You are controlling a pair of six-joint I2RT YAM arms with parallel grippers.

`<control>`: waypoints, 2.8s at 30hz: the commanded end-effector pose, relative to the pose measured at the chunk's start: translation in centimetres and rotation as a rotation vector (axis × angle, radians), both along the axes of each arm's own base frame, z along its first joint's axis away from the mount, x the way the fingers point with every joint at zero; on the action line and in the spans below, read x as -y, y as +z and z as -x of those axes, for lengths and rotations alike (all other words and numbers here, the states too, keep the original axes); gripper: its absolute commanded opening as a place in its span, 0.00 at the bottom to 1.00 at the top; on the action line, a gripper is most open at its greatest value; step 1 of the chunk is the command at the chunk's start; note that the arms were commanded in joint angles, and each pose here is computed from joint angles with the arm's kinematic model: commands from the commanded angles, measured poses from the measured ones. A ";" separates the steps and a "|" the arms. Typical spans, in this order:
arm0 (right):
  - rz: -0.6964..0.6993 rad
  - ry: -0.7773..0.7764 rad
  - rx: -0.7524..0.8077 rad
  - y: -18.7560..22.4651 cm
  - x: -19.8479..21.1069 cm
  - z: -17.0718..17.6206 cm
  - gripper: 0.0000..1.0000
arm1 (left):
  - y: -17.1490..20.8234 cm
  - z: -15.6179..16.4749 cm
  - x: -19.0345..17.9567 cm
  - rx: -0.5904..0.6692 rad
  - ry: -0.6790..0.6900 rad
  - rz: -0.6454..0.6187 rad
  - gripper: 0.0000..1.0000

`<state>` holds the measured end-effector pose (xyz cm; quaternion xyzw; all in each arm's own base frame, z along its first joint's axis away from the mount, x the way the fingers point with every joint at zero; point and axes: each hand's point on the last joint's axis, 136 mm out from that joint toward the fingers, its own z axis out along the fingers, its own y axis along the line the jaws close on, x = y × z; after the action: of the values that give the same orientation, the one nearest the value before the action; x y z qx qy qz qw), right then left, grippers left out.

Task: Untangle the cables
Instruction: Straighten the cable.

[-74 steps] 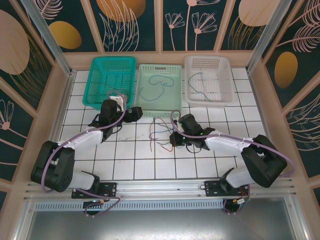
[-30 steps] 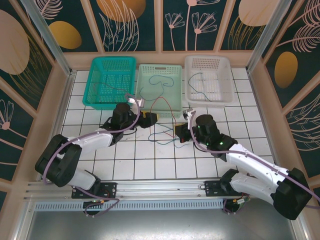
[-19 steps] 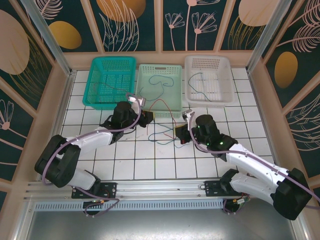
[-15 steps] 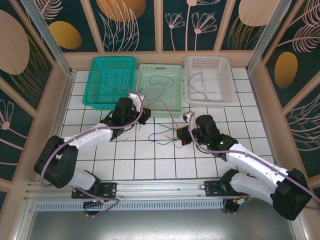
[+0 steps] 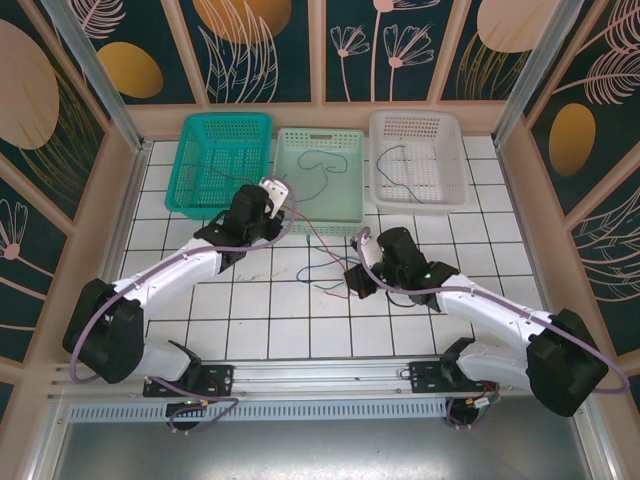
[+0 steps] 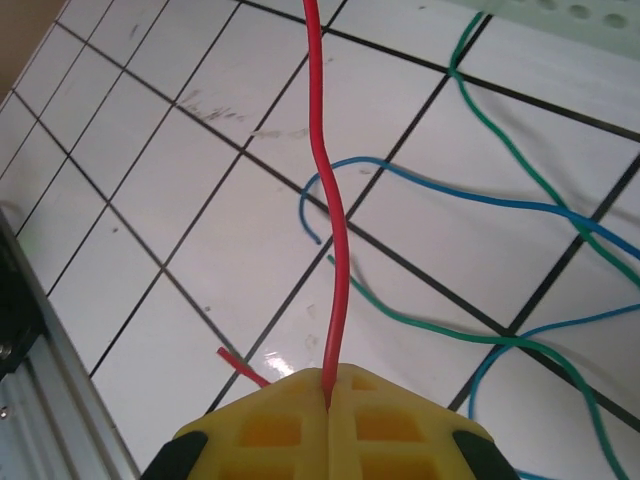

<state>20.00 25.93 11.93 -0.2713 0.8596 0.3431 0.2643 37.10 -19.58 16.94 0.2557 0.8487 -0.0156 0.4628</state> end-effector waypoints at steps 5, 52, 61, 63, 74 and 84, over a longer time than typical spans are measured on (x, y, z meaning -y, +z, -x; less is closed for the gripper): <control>0.034 -0.043 0.023 0.3 0.8 -0.7 0.00 | 3.5 -0.8 -1.6 0.097 0.075 -0.011 0.42; -0.633 -0.468 0.387 16.2 7.0 -6.5 0.00 | 9.9 9.1 14.1 -0.007 -0.470 0.800 0.78; -0.636 -0.411 0.399 16.3 5.6 -5.7 0.00 | 10.1 9.3 16.3 -0.030 -0.512 0.842 0.70; -0.643 -0.409 0.398 16.3 5.6 -5.6 0.00 | 10.2 9.4 16.5 -0.030 -0.516 0.851 0.68; -0.684 -0.373 0.396 16.8 4.7 -5.0 0.00 | 9.8 9.2 17.4 -0.051 -0.526 0.880 0.41; -0.723 -0.437 0.438 17.3 5.9 -5.1 0.00 | 9.4 9.2 17.4 -0.089 -0.497 0.998 0.15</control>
<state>25.40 20.86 27.78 -0.0563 0.6765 0.4827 0.5534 28.29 -36.73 25.23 0.2124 0.6938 -0.5022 0.4704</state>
